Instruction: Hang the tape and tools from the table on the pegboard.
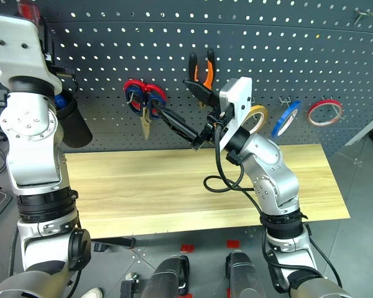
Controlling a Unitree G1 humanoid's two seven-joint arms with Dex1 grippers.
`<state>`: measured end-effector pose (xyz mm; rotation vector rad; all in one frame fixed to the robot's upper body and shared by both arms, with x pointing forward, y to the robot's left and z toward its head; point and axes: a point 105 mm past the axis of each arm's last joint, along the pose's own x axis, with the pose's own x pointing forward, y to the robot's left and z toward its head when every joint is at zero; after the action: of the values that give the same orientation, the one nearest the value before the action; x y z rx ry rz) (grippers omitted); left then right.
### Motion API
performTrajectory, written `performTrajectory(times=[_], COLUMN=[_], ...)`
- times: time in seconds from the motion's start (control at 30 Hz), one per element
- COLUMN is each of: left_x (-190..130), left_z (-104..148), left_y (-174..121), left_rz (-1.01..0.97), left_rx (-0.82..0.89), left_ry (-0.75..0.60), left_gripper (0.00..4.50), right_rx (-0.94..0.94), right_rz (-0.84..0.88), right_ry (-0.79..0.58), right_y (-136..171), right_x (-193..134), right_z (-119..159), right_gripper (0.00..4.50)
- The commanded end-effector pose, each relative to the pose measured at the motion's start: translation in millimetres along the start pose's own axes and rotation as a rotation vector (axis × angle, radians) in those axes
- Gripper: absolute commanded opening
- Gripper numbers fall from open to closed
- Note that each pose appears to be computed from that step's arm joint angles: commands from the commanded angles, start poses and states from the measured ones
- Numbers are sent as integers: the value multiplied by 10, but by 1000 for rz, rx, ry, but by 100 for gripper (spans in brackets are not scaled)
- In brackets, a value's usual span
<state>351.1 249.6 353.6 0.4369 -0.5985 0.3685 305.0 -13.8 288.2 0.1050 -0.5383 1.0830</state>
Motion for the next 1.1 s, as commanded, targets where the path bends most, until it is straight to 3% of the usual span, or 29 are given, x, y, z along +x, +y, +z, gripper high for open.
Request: performTrajectory(times=[0.03, 0.27, 0.63, 0.93, 1.1], left_x=[-92, -267, -340, -364, -417], left_z=[-60, -148, -209, -262, -164], left_y=[166, 279, 360, 287, 184], left_rz=[74, 114, 147, 113, 52], left_rx=[-37, -29, -53, -80, -103], left_ry=[35, 90, 153, 199, 175], left_gripper=[93, 93, 448, 448, 448], right_rx=[-36, -39, -39, -44, -60], right_rz=[5, 0, -1, -4, -8], right_ry=[-28, -12, -1, 6, 7], right_y=[20, 11, -19, -37, -56], right_x=[-18, -51, -38, -40, -67], right_z=[72, 35, 3, -13, 17], right_gripper=[450, 450, 450, 450, 450])
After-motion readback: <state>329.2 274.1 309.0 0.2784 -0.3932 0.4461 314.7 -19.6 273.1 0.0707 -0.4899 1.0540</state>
